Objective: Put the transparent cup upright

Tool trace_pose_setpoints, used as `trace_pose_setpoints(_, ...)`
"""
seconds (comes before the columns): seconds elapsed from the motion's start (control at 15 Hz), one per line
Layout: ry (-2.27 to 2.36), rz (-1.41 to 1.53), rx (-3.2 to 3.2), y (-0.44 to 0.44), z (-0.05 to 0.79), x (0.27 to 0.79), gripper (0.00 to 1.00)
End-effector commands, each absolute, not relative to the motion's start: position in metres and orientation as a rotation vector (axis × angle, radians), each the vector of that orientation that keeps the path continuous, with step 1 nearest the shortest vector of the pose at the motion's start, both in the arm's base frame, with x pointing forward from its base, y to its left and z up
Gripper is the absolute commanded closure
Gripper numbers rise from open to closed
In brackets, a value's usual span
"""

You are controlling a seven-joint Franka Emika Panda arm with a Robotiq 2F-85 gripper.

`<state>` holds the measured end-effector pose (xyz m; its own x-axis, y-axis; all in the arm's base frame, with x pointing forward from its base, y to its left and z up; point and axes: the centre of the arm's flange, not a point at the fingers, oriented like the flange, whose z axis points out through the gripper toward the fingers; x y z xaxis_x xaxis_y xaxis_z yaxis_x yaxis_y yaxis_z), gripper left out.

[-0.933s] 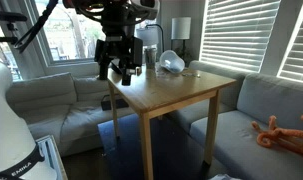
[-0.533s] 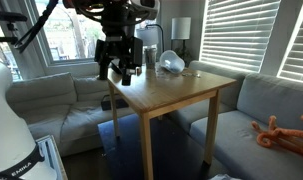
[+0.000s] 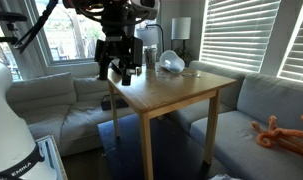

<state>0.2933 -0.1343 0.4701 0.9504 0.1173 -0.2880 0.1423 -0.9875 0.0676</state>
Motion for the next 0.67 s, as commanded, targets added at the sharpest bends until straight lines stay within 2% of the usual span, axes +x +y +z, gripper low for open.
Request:
trace_pose_setpoints(0.0, 0.201, -0.437, 3.016, -0.134, 0.47, 0.293, 0.0)
trace_pose_setpoints(0.27, 0.201, -0.437, 3.016, -0.134, 0.47, 0.293, 0.0)
trace_pose_setpoints(0.6, 0.298, -0.265, 2.93, -0.097, 0.533, 0.369, 0.0)
